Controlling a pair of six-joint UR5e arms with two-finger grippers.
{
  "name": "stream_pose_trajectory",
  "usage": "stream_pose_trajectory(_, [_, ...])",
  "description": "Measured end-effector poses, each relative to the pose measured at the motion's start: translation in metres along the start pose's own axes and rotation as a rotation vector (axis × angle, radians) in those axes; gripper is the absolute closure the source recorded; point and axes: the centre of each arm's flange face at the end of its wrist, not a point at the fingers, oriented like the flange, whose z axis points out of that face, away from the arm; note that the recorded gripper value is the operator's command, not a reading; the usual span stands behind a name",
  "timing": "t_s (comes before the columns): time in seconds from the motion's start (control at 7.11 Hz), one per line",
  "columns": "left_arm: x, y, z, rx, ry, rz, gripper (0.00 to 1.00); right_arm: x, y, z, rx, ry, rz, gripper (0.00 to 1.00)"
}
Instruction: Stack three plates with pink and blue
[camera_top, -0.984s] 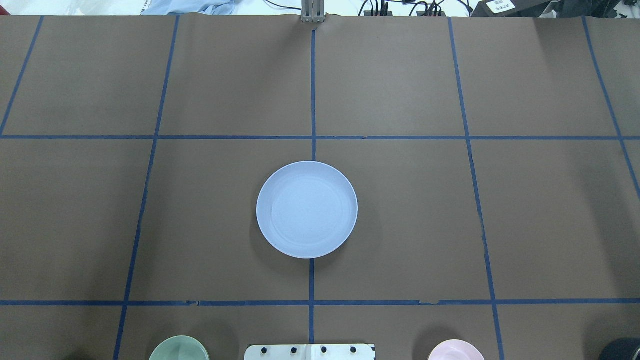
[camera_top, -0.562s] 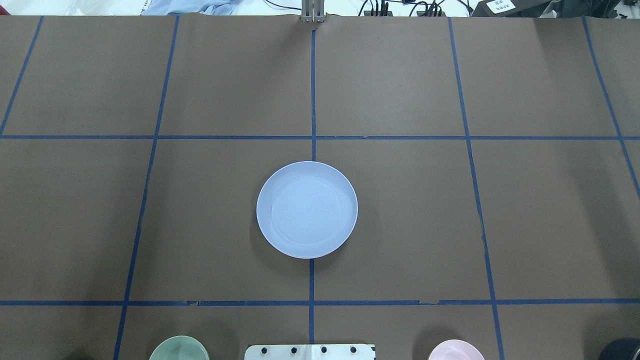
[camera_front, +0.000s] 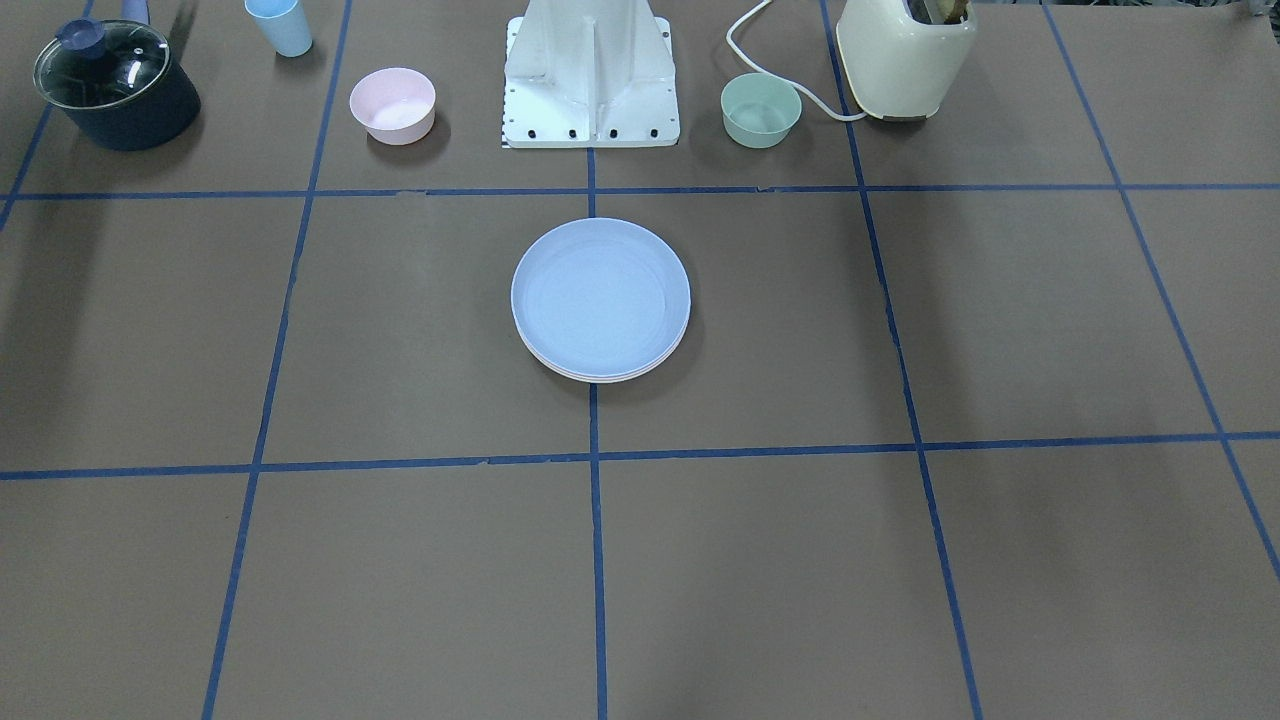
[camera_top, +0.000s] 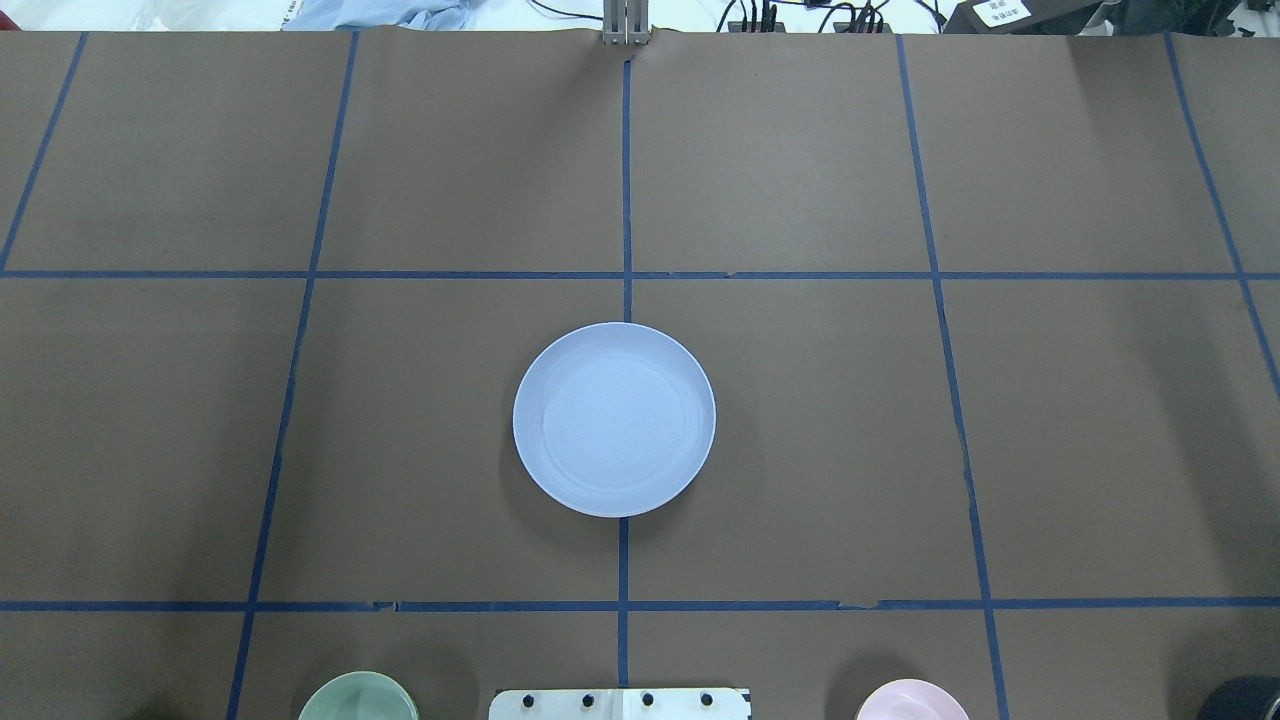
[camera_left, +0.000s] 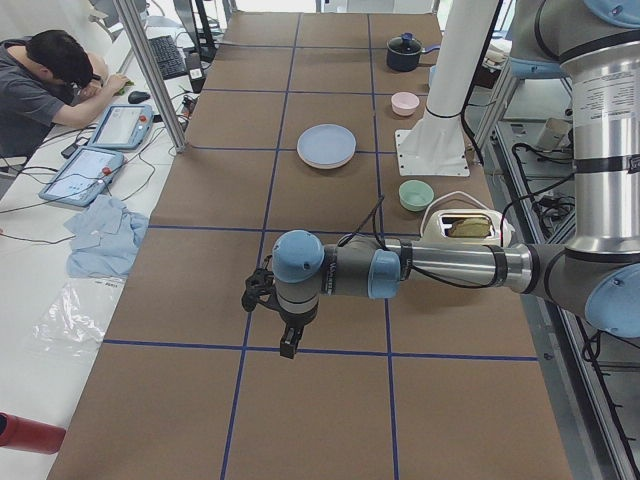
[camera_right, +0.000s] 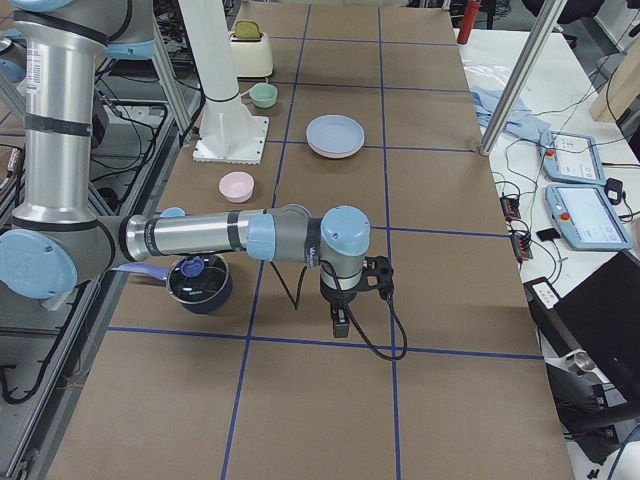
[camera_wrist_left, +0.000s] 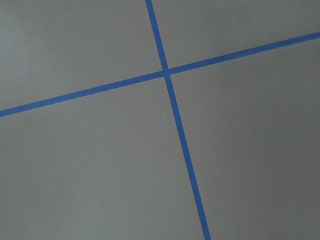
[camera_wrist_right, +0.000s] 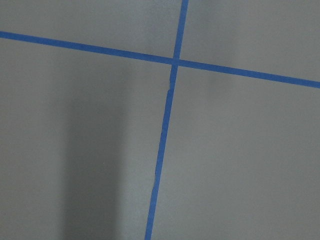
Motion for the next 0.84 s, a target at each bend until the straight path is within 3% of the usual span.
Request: stream_pose_trajectory(0.84, [-0.0009,0.0021,0.0014,-0.003,0.001,-0.004,0.00,0.0019,0.0035,0.0028,-0.005,-0.001,0.005,0.00])
